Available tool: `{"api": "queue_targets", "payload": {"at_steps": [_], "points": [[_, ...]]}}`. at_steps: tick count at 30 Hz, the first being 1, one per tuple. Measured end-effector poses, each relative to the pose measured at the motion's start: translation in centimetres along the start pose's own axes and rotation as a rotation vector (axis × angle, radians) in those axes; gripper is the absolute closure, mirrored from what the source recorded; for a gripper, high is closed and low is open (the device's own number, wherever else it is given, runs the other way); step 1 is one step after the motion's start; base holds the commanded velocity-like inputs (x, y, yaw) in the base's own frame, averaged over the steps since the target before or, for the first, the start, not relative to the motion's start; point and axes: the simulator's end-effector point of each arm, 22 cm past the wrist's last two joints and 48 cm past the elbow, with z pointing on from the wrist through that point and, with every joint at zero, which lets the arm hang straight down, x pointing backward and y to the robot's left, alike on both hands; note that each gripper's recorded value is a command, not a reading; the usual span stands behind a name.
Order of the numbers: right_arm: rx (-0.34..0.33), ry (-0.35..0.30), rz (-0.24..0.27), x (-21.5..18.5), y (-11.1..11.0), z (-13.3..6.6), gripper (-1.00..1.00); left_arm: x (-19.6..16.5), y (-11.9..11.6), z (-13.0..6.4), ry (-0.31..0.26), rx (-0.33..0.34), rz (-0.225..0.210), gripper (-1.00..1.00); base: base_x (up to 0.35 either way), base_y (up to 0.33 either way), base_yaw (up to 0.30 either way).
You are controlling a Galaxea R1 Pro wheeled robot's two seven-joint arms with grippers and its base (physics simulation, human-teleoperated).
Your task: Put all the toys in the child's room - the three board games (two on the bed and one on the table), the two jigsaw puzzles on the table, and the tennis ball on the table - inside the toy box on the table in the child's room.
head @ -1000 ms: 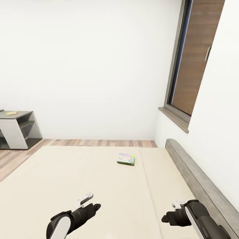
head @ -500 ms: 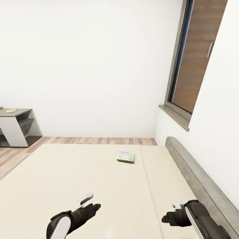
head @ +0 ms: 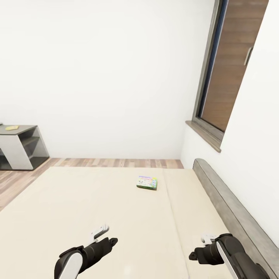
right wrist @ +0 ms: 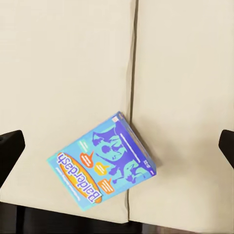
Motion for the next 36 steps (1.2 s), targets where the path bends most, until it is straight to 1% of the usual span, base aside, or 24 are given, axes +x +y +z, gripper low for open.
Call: {"api": "queue_targets", "payload": {"at_steps": [31,36], "points": [[-0.003,0.051,0.008,1.4,-0.1,1.6,-1.0,1.2,1.0,1.2,0.043,-0.023,-0.013,-1.0,0.0,0.0,0.0],[-0.003,0.059,0.009,1.5,0.0,1.1,-1.0,1.2,0.9,0.8,0.051,-0.03,-0.015,-1.0,0.0,0.0,0.0]]}}
